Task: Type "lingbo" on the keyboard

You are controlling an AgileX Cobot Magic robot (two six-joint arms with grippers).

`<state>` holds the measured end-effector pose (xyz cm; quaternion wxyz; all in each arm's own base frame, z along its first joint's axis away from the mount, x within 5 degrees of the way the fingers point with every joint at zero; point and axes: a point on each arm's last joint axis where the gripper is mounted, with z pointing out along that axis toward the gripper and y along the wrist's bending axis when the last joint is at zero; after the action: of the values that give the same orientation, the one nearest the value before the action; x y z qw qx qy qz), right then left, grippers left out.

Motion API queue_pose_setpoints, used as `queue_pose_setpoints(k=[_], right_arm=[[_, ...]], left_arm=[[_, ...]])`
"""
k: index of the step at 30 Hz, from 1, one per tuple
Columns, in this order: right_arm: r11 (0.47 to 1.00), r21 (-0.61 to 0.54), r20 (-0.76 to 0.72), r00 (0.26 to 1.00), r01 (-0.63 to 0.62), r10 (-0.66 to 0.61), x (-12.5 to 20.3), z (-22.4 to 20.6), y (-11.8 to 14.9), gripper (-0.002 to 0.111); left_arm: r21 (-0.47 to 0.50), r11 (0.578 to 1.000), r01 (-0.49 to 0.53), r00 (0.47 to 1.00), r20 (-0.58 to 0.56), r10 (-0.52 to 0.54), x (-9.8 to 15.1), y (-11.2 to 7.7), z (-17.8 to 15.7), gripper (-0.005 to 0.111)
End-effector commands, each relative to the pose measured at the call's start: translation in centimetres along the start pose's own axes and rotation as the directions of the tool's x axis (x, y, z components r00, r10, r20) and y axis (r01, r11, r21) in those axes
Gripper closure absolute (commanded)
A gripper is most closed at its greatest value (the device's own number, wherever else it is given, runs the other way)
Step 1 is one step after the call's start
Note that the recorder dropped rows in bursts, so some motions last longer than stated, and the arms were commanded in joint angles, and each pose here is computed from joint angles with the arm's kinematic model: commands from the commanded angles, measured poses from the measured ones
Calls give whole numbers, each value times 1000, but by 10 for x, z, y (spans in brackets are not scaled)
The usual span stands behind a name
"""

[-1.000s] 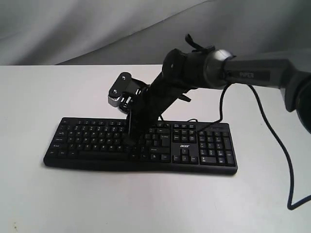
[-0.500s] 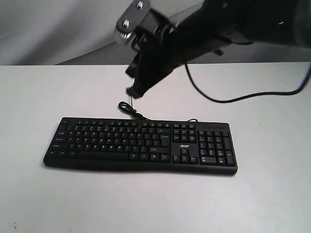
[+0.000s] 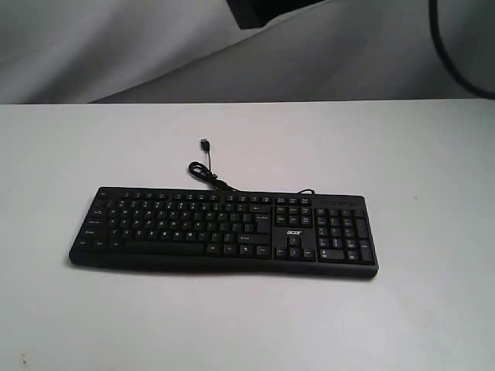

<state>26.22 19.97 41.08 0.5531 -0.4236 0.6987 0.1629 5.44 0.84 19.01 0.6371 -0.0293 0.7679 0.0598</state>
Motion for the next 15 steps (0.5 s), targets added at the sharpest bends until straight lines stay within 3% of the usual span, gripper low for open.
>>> queue_pose_setpoints(k=[1, 3, 8, 12, 15], right_arm=[[1000, 30, 42, 999, 5, -6, -8, -16, -2, 108], [996, 83, 93, 995, 13, -21, -15, -23, -6, 108], [977, 181, 167, 982, -113, 83, -16, -36, -25, 108], [907, 279, 231, 939, -315, 254, 7, -49, -46, 108], [856, 353, 244, 920, -378, 306, 35, -64, -52, 108]], left_arm=[[1, 1000, 6, 1000, 5, -6, 1, 0, 0, 106], [1, 1000, 6, 1000, 5, -6, 1, 0, 0, 106], [1, 1000, 6, 1000, 5, -6, 1, 0, 0, 106], [1, 1000, 6, 1000, 5, -6, 1, 0, 0, 106], [1, 1000, 6, 1000, 5, -6, 1, 0, 0, 106]])
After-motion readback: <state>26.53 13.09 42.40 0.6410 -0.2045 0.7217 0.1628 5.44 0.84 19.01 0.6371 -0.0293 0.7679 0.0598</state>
